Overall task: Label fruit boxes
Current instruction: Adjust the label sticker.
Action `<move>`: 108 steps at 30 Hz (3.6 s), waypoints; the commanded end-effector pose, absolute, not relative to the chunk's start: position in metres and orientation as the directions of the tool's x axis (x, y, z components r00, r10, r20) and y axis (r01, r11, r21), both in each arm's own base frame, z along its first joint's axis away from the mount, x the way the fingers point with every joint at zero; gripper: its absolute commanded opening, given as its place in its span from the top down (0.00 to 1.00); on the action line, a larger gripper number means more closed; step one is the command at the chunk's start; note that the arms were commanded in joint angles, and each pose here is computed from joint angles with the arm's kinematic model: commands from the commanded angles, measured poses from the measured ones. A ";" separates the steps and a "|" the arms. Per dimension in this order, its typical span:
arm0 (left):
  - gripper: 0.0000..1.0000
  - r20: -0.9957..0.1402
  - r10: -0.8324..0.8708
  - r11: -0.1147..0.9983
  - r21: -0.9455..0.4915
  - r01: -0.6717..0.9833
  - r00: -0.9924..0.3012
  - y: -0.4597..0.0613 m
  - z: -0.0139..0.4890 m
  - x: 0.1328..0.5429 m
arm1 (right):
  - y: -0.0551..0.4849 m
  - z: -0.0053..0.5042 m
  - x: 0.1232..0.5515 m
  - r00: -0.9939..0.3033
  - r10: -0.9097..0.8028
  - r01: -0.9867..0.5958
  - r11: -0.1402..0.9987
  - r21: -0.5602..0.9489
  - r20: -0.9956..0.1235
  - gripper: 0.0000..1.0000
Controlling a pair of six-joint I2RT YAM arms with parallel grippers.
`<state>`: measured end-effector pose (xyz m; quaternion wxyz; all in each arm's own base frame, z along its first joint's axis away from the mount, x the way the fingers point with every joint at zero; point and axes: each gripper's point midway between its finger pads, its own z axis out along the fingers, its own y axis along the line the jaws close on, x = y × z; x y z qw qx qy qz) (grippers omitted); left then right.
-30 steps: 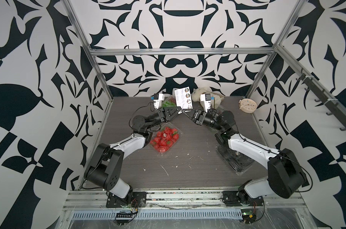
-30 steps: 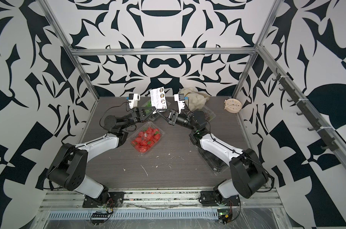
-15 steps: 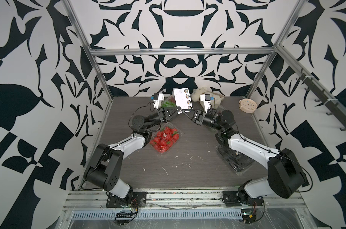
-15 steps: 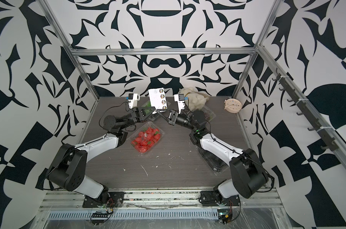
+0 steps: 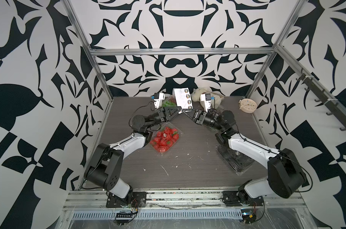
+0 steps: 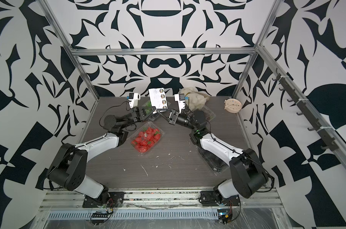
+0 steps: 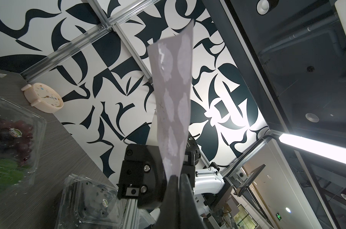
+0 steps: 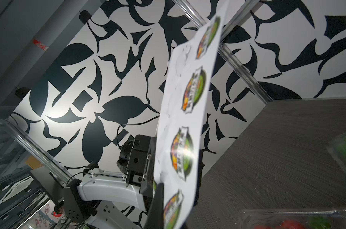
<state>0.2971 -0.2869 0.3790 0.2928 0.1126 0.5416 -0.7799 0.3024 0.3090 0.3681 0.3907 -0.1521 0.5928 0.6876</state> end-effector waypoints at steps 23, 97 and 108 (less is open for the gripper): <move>1.00 -0.522 -0.324 -0.256 -0.754 0.605 -0.789 -0.286 0.387 0.294 | 0.311 0.390 0.287 -0.613 0.351 -0.772 -0.076 0.631 -0.708 1.00; 1.00 -0.501 -0.364 -0.205 -0.779 0.592 -0.785 -0.277 0.366 0.314 | 0.290 0.401 0.267 -0.521 0.347 -0.766 0.214 0.607 -0.780 0.74; 1.00 -0.511 -0.352 -0.210 -0.773 0.599 -0.784 -0.277 0.369 0.308 | 0.308 0.396 0.295 -0.570 0.358 -0.728 0.197 0.657 -0.740 0.74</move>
